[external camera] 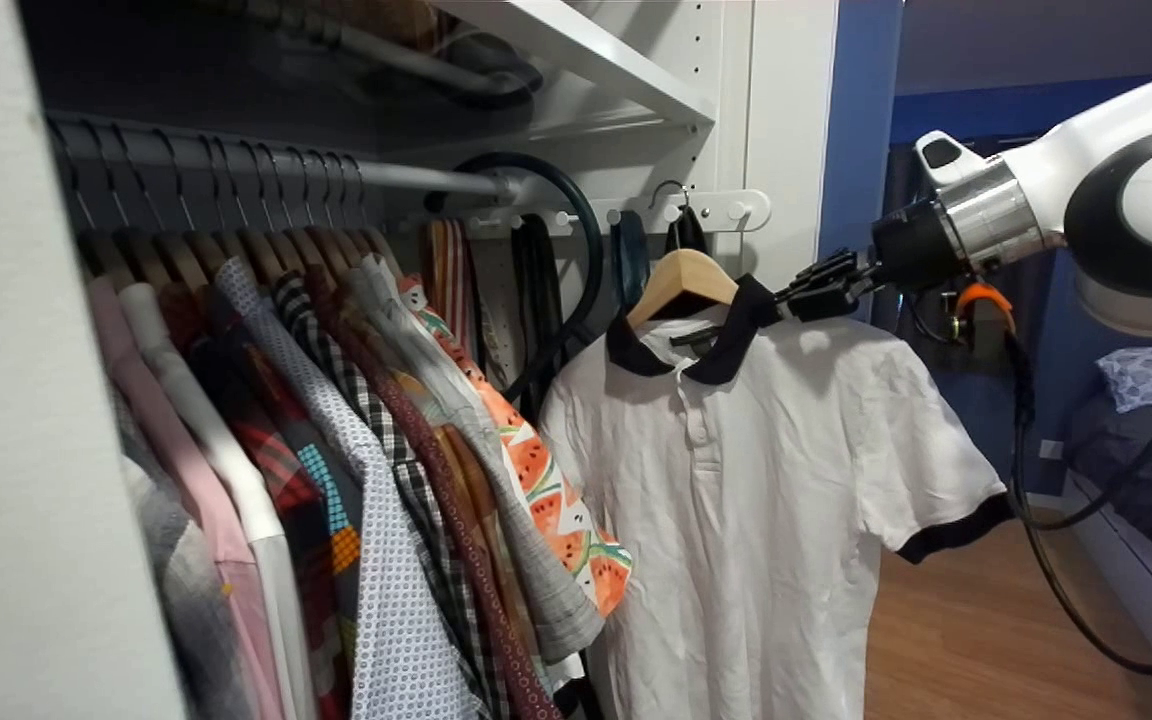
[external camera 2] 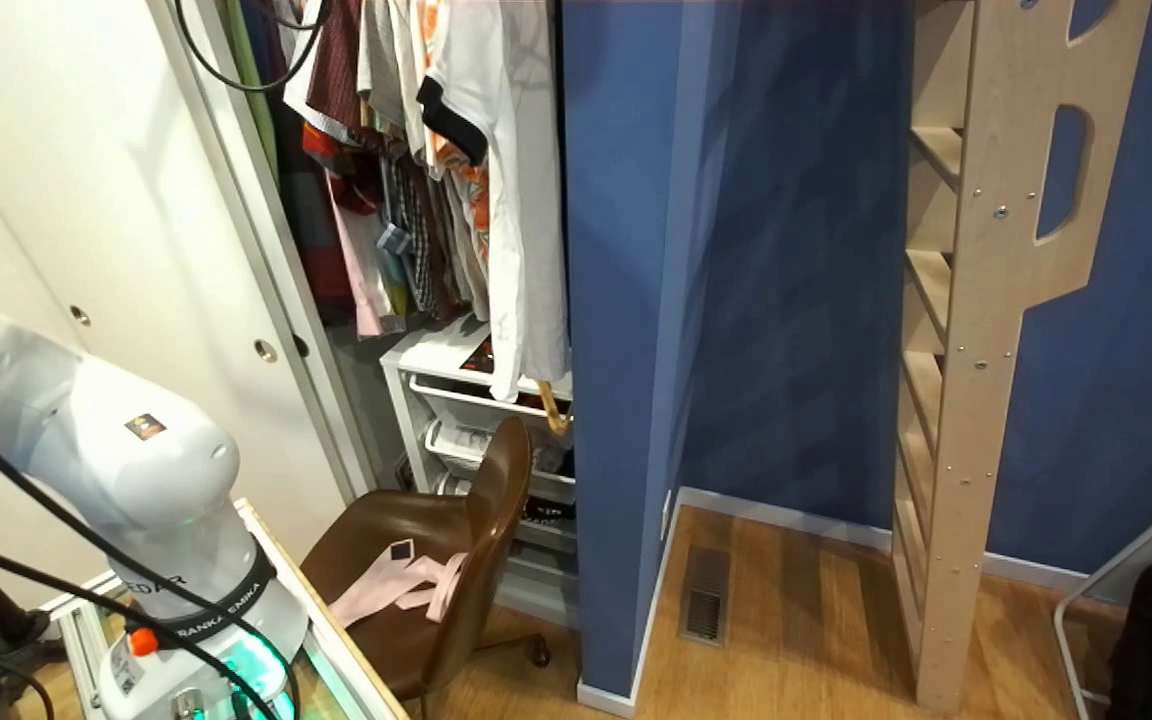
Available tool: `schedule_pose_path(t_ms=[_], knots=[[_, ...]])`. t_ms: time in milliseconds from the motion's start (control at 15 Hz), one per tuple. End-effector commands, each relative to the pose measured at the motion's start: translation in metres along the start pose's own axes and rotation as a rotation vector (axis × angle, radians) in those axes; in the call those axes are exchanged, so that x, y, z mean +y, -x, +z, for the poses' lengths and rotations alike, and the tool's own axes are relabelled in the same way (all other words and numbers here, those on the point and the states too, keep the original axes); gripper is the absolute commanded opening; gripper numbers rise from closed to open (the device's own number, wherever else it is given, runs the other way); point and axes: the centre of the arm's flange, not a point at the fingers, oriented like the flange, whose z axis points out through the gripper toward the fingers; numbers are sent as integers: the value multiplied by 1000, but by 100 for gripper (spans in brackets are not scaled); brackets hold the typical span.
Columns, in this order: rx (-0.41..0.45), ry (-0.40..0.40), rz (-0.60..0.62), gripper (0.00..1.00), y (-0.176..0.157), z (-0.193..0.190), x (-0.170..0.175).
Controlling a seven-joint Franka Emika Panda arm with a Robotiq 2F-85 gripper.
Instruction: Move the white shirt on the hanger to the right pin
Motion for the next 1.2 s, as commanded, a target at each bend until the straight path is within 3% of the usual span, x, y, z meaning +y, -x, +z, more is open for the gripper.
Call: schedule_pose_path(t_ms=[0, 667, 1133], knots=[[52, -23, -26, 6, 2, -22, 1], [-2, -90, -43, 6, 20, -49, -14], [37, -82, -2, 6, 27, -70, -2]])
